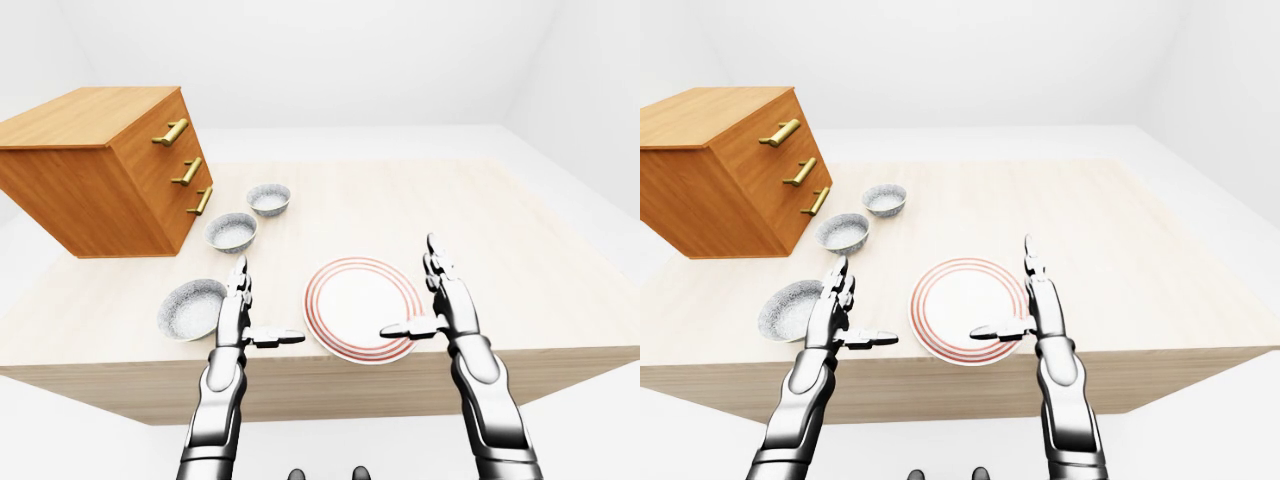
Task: Put the bowl in the middle on the plate.
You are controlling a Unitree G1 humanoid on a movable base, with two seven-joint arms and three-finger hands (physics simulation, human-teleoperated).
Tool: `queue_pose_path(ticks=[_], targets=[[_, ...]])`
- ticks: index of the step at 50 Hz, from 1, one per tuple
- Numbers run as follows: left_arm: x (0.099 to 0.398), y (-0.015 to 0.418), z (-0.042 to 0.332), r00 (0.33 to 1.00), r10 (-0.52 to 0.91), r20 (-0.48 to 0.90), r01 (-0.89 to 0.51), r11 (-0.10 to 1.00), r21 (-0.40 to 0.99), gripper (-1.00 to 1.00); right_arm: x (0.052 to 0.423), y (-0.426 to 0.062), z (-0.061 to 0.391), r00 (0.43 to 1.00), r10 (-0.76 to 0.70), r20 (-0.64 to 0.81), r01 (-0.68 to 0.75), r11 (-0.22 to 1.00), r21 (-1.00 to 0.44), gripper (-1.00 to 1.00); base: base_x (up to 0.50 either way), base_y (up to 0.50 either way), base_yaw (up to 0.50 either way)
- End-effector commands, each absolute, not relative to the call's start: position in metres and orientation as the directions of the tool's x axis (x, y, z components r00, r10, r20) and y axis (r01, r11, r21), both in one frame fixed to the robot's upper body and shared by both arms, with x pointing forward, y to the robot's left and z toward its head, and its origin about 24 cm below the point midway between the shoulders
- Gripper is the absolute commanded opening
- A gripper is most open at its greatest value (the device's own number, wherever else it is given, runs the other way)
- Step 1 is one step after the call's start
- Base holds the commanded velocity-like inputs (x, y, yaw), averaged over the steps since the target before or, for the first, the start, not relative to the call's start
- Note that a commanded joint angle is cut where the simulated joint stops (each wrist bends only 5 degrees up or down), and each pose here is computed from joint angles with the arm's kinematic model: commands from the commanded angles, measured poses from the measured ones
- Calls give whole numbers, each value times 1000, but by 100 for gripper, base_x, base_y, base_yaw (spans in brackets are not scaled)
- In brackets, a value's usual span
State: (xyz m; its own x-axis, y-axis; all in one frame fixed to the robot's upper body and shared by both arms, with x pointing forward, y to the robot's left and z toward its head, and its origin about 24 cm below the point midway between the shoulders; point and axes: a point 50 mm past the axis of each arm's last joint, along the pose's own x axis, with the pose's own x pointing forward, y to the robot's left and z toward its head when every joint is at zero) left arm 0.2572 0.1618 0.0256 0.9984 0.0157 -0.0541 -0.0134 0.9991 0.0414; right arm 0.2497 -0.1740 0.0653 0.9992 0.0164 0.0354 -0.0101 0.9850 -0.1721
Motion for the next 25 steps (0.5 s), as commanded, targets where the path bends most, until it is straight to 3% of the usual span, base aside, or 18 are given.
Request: queue_pose_path(ticks=[1, 13, 25], targets=[[257, 162, 24, 998, 20, -59, -17, 999, 46, 100, 238, -200, 102, 987, 21, 159, 25, 959, -283, 100, 0, 0, 0], [257, 161, 25, 998, 18, -63, -15, 999, 50, 100, 224, -242, 123, 984, -7, 176, 81, 906, -416, 100, 0, 0, 0], [257, 162, 22, 998, 19, -65, -15, 999, 51, 100, 211, -279, 127, 984, -92, 151, 151, 879, -452, 100, 0, 0, 0]])
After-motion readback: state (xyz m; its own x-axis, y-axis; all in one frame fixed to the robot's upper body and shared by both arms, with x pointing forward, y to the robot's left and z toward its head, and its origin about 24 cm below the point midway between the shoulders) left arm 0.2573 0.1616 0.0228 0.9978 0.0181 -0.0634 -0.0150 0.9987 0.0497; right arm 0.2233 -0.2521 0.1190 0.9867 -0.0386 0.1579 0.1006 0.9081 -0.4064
